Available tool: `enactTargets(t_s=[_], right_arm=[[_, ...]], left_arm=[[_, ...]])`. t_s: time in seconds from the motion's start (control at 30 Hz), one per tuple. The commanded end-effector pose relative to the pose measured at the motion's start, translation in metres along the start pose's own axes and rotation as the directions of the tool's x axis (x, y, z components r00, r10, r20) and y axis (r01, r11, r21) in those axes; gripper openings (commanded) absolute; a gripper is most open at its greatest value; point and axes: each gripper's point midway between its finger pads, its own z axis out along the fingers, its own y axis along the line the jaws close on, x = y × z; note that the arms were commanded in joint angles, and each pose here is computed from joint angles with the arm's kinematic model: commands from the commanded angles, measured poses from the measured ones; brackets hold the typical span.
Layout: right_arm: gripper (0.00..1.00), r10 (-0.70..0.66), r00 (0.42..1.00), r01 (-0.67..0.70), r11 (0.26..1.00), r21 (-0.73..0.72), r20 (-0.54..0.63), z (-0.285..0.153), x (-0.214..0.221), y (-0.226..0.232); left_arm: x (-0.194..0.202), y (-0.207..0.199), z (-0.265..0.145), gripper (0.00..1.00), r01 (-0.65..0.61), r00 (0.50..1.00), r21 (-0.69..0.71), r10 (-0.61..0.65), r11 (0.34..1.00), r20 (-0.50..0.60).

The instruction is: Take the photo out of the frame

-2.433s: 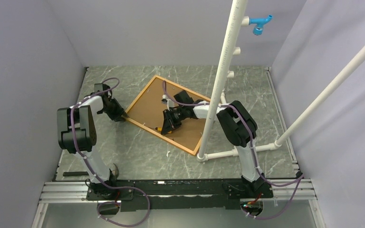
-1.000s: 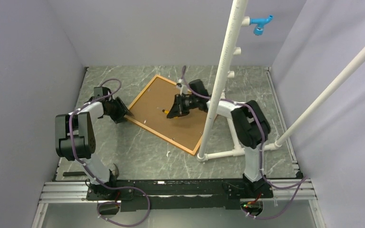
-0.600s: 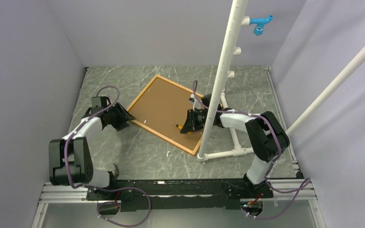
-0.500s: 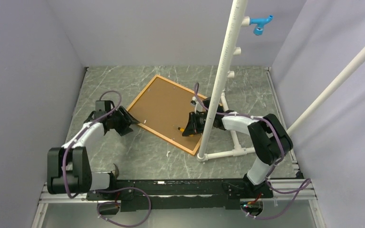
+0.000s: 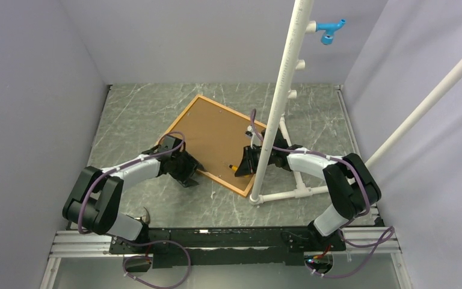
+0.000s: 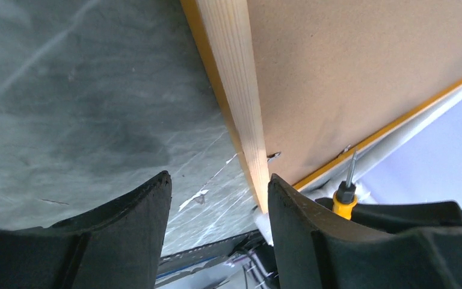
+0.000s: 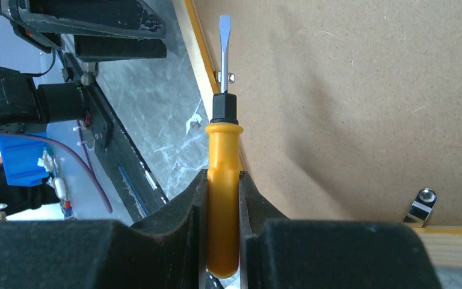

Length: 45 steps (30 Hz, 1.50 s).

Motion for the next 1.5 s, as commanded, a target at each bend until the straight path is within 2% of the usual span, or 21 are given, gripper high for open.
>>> enactTargets(t_s=[0.0,0.17,0.43,0.53,0.57,0.73,0.83,0.93,1.07,1.23,1.47], right_arm=[[0.00,-0.061,0.997,0.062,0.998,-0.011,0.049,-0.007,-0.009,0.008],[0.00,-0.056,0.998,0.057,0.998,-0.017,0.042,-0.005,-0.006,0.006],[0.00,-0.066,0.998,0.066,0.998,0.004,0.019,-0.001,-0.001,-0.003],[0.00,-0.074,0.997,0.074,0.997,0.022,-0.005,0.000,0.003,-0.007],[0.00,-0.077,0.997,0.077,0.997,0.025,-0.012,0.001,0.004,-0.007],[0.00,-0.095,0.995,0.095,0.995,0.004,-0.039,0.011,0.006,0.000],[0.00,-0.086,0.995,0.083,0.995,-0.060,-0.055,0.019,0.006,0.010],[0.00,-0.086,0.994,0.082,0.995,-0.062,-0.061,0.027,0.000,0.011],[0.00,-0.081,0.993,0.075,0.995,-0.069,-0.081,0.042,-0.008,0.011],[0.00,-0.089,0.992,0.081,0.993,-0.088,-0.087,0.059,-0.021,0.019],[0.00,-0.103,0.987,0.090,0.989,-0.114,-0.120,0.084,-0.024,0.032]], left_arm=[[-0.010,-0.020,0.003,0.63,0.142,0.985,0.019,-0.143,0.990,0.098],[-0.013,-0.017,0.017,0.62,0.163,0.982,-0.028,-0.159,0.986,0.106],[-0.024,-0.010,0.030,0.45,0.166,0.977,-0.084,-0.153,0.982,0.148],[-0.028,-0.005,0.032,0.27,0.132,0.982,-0.125,-0.112,0.983,0.154],[-0.031,-0.004,0.032,0.19,0.103,0.985,-0.133,-0.082,0.986,0.153],[-0.056,0.002,0.034,0.00,0.005,0.993,-0.169,0.015,0.986,0.118],[-0.071,-0.001,0.035,0.00,-0.061,0.993,-0.145,0.074,0.988,0.089],[-0.090,-0.011,0.029,0.00,-0.131,0.987,-0.102,0.139,0.986,0.077],[-0.121,-0.023,0.015,0.00,-0.225,0.968,-0.083,0.232,0.971,0.093],[-0.143,-0.031,0.008,0.00,-0.339,0.938,-0.042,0.341,0.940,0.062],[-0.143,-0.033,0.016,0.00,-0.326,0.945,0.051,0.324,0.944,0.040]])
